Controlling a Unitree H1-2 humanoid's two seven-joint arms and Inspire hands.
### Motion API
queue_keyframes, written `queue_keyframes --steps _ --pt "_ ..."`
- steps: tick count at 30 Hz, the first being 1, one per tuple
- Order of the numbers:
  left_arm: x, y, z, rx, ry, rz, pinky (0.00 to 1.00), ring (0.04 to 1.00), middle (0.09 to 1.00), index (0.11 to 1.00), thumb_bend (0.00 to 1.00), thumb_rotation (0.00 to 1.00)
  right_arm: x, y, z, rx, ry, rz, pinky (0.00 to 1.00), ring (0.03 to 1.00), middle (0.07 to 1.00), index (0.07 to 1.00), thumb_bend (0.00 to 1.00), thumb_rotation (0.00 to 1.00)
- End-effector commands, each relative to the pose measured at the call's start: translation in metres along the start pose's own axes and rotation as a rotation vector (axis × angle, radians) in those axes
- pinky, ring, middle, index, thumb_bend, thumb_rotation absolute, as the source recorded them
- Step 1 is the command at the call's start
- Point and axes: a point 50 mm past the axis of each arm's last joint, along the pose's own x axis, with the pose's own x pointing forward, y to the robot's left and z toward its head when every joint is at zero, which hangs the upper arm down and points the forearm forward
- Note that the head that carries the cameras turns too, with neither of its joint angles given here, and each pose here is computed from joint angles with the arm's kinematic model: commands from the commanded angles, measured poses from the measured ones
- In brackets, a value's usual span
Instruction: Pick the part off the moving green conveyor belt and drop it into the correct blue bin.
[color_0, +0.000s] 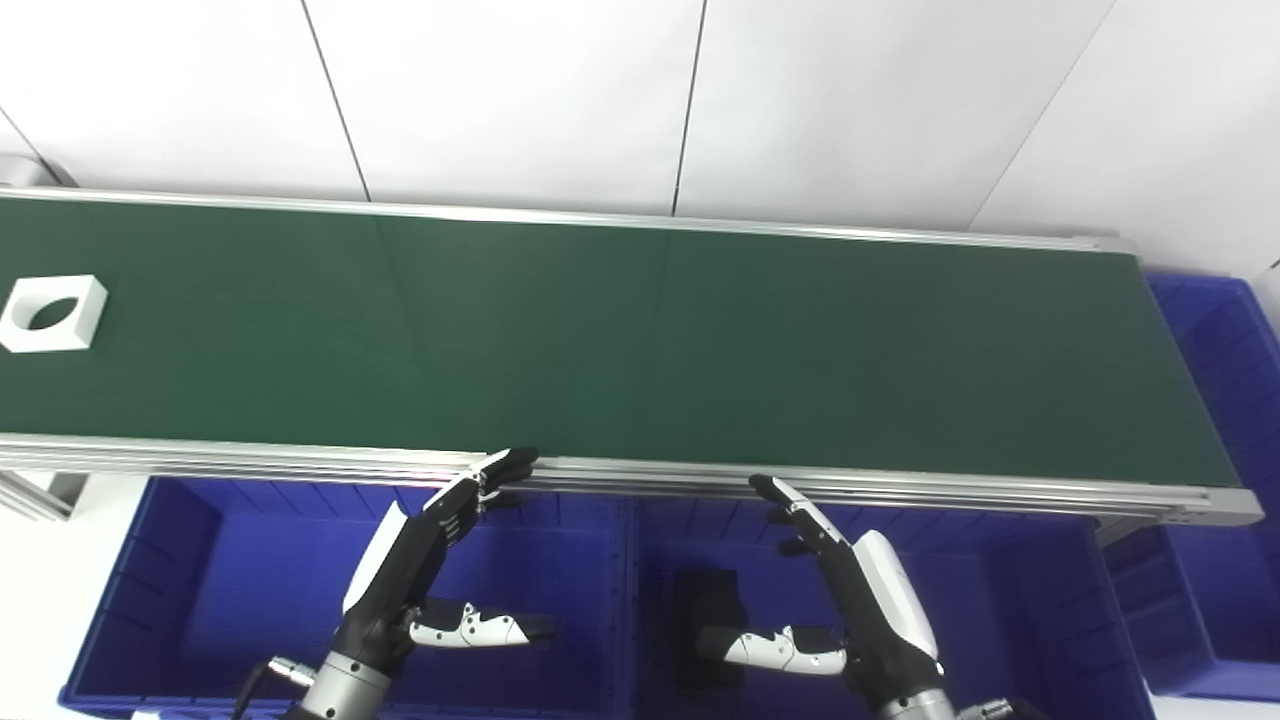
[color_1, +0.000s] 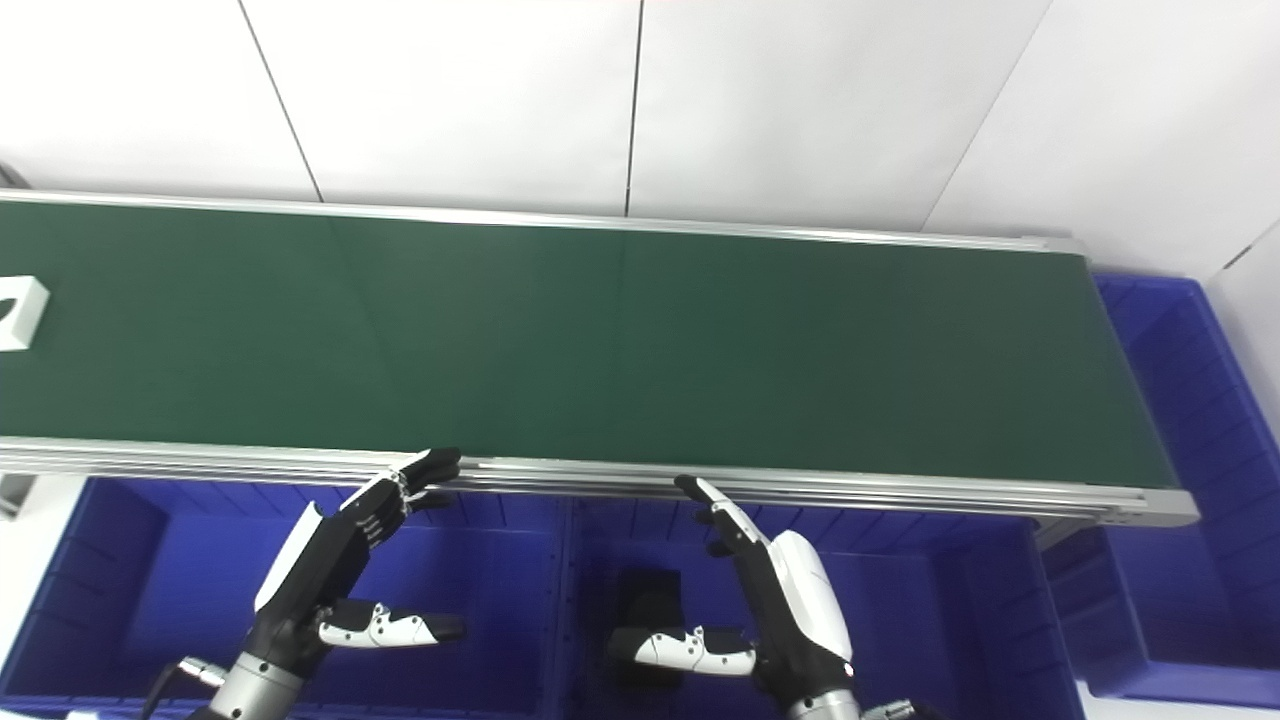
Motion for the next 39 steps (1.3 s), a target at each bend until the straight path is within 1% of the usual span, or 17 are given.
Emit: queue_keyframes --steps 1,6,9,10,13,15,18,23,27,30,33,34,35,36,39 --pt "0.004 0.002 0.007 0.004 -0.052 0.003 0.78 0.861 0.882 0.84 0.83 0.24 -0.001 -0.005 0.01 -0.001 -0.071 -0.036 0.71 0.841 0.896 0.897 1.0 0.49" --pt "0.002 -0.002 0.005 0.012 -0.038 0.005 0.79 0.863 0.883 0.845 0.84 0.26 -0.003 -0.006 0.007 0.002 -0.074 -0.032 0.72 0.849 0.896 0.897 1.0 0.5" --pt "0.002 -0.01 0.002 0.016 -0.026 0.004 0.76 0.856 0.88 0.848 0.85 0.29 -0.007 -0.01 0.002 0.018 -0.078 -0.022 0.7 0.842 0.899 0.902 0.96 0.43" --pt "0.001 -0.014 0.002 0.017 -0.024 0.005 0.76 0.855 0.879 0.847 0.85 0.29 -0.008 -0.012 0.0 0.022 -0.081 -0.025 0.69 0.839 0.899 0.902 0.96 0.42" --pt "0.001 -0.022 0.0 0.016 -0.015 0.015 0.76 0.847 0.87 0.831 0.88 0.29 -0.011 -0.016 -0.002 0.038 -0.086 -0.033 0.66 0.808 0.877 0.89 0.96 0.36" --pt "0.002 -0.026 -0.002 0.02 -0.009 0.023 0.76 0.845 0.866 0.824 0.89 0.29 -0.011 -0.017 -0.005 0.044 -0.086 -0.028 0.67 0.809 0.872 0.889 0.96 0.35" --pt "0.005 -0.03 -0.005 0.033 -0.003 0.038 0.72 0.821 0.852 0.806 0.92 0.31 -0.011 -0.018 -0.007 0.044 -0.077 -0.024 0.72 0.845 0.89 0.894 0.98 0.34" --pt "0.005 -0.031 -0.007 0.028 0.0 0.045 0.73 0.819 0.853 0.805 0.93 0.29 -0.012 -0.017 -0.005 0.053 -0.047 -0.013 0.74 0.873 0.911 0.904 0.98 0.32" --pt "0.007 -0.029 -0.008 0.033 0.0 0.046 0.71 0.802 0.844 0.806 0.93 0.28 -0.01 -0.014 -0.005 0.052 -0.049 -0.016 0.7 0.848 0.899 0.892 0.98 0.3" --pt "0.007 -0.027 -0.008 0.031 -0.003 0.061 0.7 0.801 0.839 0.798 0.94 0.28 -0.009 -0.012 -0.007 0.048 -0.063 -0.019 0.7 0.838 0.889 0.884 0.97 0.29" --pt "0.01 -0.023 -0.002 0.017 -0.029 0.076 0.71 0.809 0.835 0.788 0.95 0.27 -0.007 -0.011 -0.007 0.038 -0.072 -0.023 0.67 0.811 0.868 0.871 0.98 0.3" --pt "0.011 -0.022 0.001 0.015 -0.04 0.079 0.71 0.804 0.831 0.787 0.95 0.27 -0.006 -0.01 -0.007 0.04 -0.071 -0.022 0.68 0.82 0.873 0.874 0.99 0.29" --pt "0.015 -0.019 0.007 0.015 -0.066 0.086 0.71 0.801 0.828 0.786 0.95 0.26 -0.005 -0.009 -0.007 0.04 -0.073 -0.023 0.69 0.826 0.876 0.875 0.99 0.29" --pt "0.018 -0.017 0.011 0.016 -0.084 0.09 0.7 0.784 0.819 0.776 0.95 0.25 -0.004 -0.009 -0.007 0.04 -0.074 -0.024 0.66 0.807 0.871 0.871 1.0 0.28" --pt "0.028 -0.005 0.027 0.046 -0.155 0.082 0.7 0.782 0.818 0.779 0.96 0.27 -0.002 -0.007 -0.006 0.035 -0.071 -0.025 0.64 0.789 0.865 0.872 1.0 0.29"
